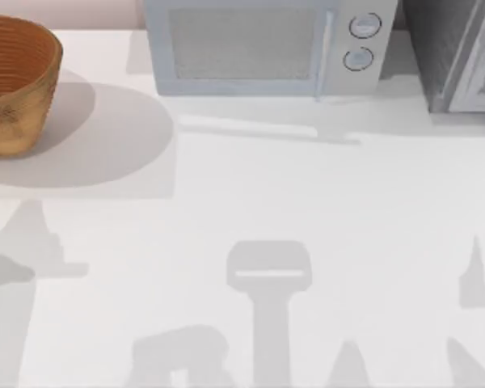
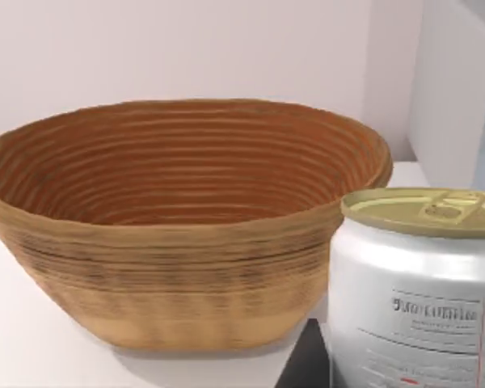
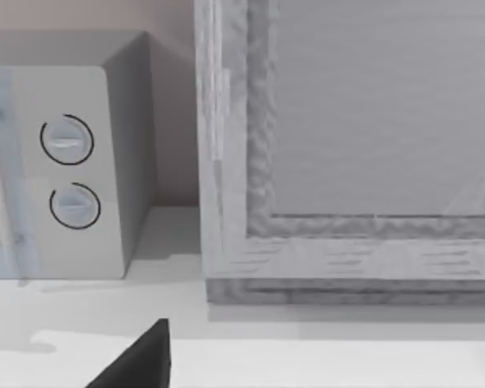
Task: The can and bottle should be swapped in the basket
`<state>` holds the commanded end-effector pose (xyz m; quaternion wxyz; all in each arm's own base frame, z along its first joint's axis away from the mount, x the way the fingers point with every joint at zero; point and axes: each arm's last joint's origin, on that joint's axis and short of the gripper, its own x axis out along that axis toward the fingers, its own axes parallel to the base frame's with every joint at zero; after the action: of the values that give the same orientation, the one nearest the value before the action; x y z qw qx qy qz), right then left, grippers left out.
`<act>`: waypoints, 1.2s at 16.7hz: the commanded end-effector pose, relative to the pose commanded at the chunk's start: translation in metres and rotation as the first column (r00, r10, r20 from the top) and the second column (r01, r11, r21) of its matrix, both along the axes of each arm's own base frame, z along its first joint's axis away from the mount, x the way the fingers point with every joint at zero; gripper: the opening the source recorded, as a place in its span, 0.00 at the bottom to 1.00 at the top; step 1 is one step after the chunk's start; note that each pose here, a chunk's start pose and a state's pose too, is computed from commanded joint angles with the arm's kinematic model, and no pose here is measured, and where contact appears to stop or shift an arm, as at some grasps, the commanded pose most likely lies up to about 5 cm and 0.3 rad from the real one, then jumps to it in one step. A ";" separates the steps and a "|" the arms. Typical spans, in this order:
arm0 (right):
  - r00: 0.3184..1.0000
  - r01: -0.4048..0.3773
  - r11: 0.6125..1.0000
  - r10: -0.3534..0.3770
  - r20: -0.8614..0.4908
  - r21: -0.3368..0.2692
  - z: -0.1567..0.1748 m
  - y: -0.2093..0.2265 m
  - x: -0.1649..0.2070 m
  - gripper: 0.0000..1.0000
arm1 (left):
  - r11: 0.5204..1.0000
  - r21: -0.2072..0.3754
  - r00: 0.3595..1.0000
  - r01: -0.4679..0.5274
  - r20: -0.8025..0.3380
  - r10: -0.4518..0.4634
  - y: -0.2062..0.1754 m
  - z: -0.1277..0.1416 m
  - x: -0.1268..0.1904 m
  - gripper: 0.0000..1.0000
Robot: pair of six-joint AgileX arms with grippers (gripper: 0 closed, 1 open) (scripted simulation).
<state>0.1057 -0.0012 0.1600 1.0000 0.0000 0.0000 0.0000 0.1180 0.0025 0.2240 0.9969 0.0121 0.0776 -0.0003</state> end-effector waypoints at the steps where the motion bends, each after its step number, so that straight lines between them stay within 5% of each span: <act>1: 1.000 0.000 1.000 0.000 0.000 0.000 0.000 0.000 0.000 1.00 | 1.000 -0.004 0.999 0.000 0.037 0.000 -0.001 -0.014 -0.005 0.00; 6: 1.000 0.000 1.000 0.000 0.000 0.000 0.000 0.000 0.000 1.00 | 1.000 -0.022 0.989 0.001 0.147 0.002 -0.003 -0.061 -0.012 0.00; 14: 1.000 0.000 1.000 0.000 0.000 0.000 0.000 0.000 0.000 1.00 | 1.000 -0.022 0.989 0.004 0.150 0.000 -0.004 -0.064 -0.012 0.00; 20: 1.000 0.000 1.000 0.000 0.000 0.000 0.000 0.000 0.000 1.00 | 0.971 -0.012 0.958 0.241 0.162 -0.236 -0.016 -0.029 0.000 0.00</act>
<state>0.1057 -0.0012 0.1600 1.0000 0.0000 0.0000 0.0000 0.1177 -0.0132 0.1947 0.9927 0.0055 -0.0042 -0.1206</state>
